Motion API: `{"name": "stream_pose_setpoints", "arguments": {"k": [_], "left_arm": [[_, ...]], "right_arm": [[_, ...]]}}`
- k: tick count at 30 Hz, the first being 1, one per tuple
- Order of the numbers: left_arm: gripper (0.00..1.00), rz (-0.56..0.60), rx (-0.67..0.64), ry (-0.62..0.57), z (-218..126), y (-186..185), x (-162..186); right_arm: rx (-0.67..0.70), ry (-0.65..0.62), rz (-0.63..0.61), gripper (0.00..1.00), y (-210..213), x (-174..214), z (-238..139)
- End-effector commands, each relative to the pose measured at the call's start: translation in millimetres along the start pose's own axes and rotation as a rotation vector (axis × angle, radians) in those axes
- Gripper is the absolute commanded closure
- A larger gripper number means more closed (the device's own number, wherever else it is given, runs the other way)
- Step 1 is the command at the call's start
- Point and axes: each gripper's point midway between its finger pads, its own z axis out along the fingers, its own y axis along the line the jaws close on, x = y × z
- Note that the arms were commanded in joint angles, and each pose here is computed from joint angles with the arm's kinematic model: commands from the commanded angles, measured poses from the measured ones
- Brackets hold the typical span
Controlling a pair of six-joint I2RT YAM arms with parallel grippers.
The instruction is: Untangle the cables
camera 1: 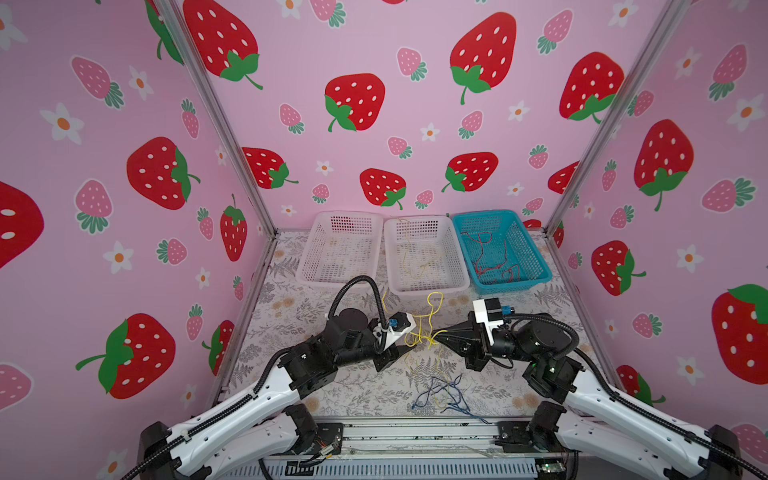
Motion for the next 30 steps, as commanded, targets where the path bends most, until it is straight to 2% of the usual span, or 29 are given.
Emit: {"name": "stream_pose_setpoints", "arguments": {"k": [1,8,13,16,23,26,30], "left_arm": [[0.68,0.015,0.045,-0.035,-3.6,-7.5,-12.8],[0.99,0.011,0.07,-0.036,-15.5,-14.5,-14.8],[1.0,-0.023,0.107,0.003,-26.0,-23.4,-10.0],[1.0,-0.044,0.113,0.017,-32.2,-26.5,-6.5],[1.0,-0.083,0.101,-0.01,-46.4,-28.9,-9.1],[1.0,-0.107,0.094,-0.009,-47.5,-27.7,-10.2],[1.0,-0.14,0.099,0.008,-45.0,-26.1,-11.5]], "right_arm": [[-0.02,-0.067,-0.034,1.0,8.0,-26.1,-1.1],[0.079,-0.059,-0.013,1.0,-9.3,-16.6,-4.5],[0.242,-0.056,0.025,1.0,-39.1,-6.1,-11.7],[0.396,-0.052,0.069,1.0,-69.0,4.0,-22.5],[0.607,0.008,0.198,1.0,-123.6,40.2,-48.7],[0.618,0.064,0.204,1.0,-128.9,57.3,-50.0],[0.57,0.107,0.196,0.88,-123.2,69.5,-46.2]]}}
